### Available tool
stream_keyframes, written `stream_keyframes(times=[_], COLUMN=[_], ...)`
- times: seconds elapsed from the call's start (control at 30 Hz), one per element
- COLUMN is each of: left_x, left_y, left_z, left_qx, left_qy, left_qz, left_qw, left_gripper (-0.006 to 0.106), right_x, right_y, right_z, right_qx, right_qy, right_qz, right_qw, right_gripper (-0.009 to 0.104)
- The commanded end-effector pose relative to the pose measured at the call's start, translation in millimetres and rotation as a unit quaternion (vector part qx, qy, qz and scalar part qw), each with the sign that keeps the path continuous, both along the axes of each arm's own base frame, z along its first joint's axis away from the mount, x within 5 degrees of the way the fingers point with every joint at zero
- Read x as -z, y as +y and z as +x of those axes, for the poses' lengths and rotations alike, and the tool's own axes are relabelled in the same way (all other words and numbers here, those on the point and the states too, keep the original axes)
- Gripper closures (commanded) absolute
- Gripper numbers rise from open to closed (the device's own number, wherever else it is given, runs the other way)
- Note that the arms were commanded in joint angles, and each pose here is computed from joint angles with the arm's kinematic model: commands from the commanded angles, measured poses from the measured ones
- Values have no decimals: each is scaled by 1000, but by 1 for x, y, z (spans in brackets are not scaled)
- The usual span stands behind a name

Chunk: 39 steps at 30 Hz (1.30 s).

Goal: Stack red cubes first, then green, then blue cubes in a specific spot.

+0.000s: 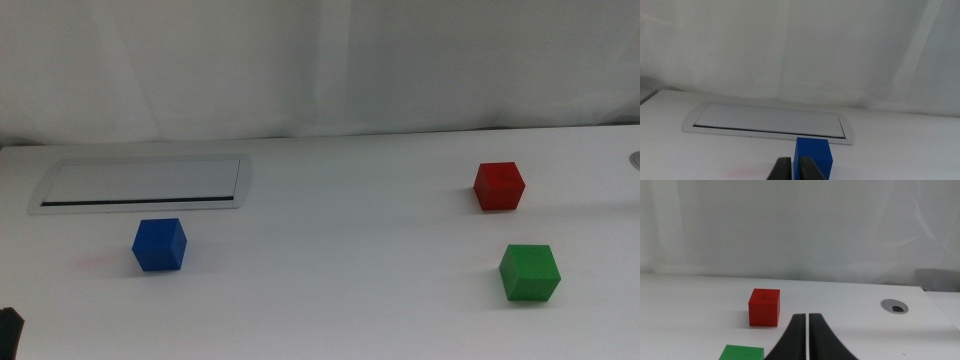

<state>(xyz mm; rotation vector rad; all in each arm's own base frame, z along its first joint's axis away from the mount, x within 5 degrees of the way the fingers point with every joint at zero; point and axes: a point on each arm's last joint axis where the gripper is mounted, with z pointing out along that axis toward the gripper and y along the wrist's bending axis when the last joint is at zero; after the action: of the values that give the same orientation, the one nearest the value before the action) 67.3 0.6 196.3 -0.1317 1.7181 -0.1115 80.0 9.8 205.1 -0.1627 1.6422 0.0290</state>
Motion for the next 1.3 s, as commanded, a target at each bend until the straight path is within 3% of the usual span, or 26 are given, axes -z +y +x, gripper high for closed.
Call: stream_keyframes(times=[0.0, 0.07, 0.17, 0.2, 0.23, 0.27, 0.3, 0.5, 0.63, 0.9, 1.27], left_x=[11, 11, 11, 11, 11, 11, 11, 11, 11, 11, 11], left_y=[0, 0, 0, 0, 0, 0, 0, 0, 0, 0, 0], left_z=[0, 0, 0, 0, 0, 0, 0, 0, 0, 0, 0], left_qx=[1, 1, -2, -3, -3, -4, -4, -4, -4, -4, -3], left_qy=[10, 10, 10, 10, 10, 11, 11, 11, 11, 11, 11], left_qz=[-5, -5, -25, -33, -31, -36, -33, -33, -33, -33, -31], left_qw=[1000, 1000, 1000, 999, 999, 999, 999, 999, 999, 999, 999], left_gripper=[103, 93, 67, 53, 23, 7, 8, 8, 8, 8, 8], right_x=[12, 10, 8, 8, 6, 6, 6, 4, 1, -39, -142], right_y=[0, -1, -2, -2, -1, -1, -1, -1, -2, -4, -7], right_z=[-1, -1, -1, -1, -1, -1, -1, -1, 0, 1, 5], right_qx=[1, 6, 14, 15, 13, 13, 13, 11, 15, 37, 57], right_qy=[16, 13, 6, 3, -5, -6, -7, -16, -13, 30, 95], right_qz=[-5, 27, 71, 80, 82, 82, 82, 86, 122, 152, 74], right_qw=[1000, 1000, 997, 997, 997, 997, 997, 996, 992, 987, 991], right_gripper=[98, 82, 51, 36, 10, -3, -8, -8, -8, -8, -8])
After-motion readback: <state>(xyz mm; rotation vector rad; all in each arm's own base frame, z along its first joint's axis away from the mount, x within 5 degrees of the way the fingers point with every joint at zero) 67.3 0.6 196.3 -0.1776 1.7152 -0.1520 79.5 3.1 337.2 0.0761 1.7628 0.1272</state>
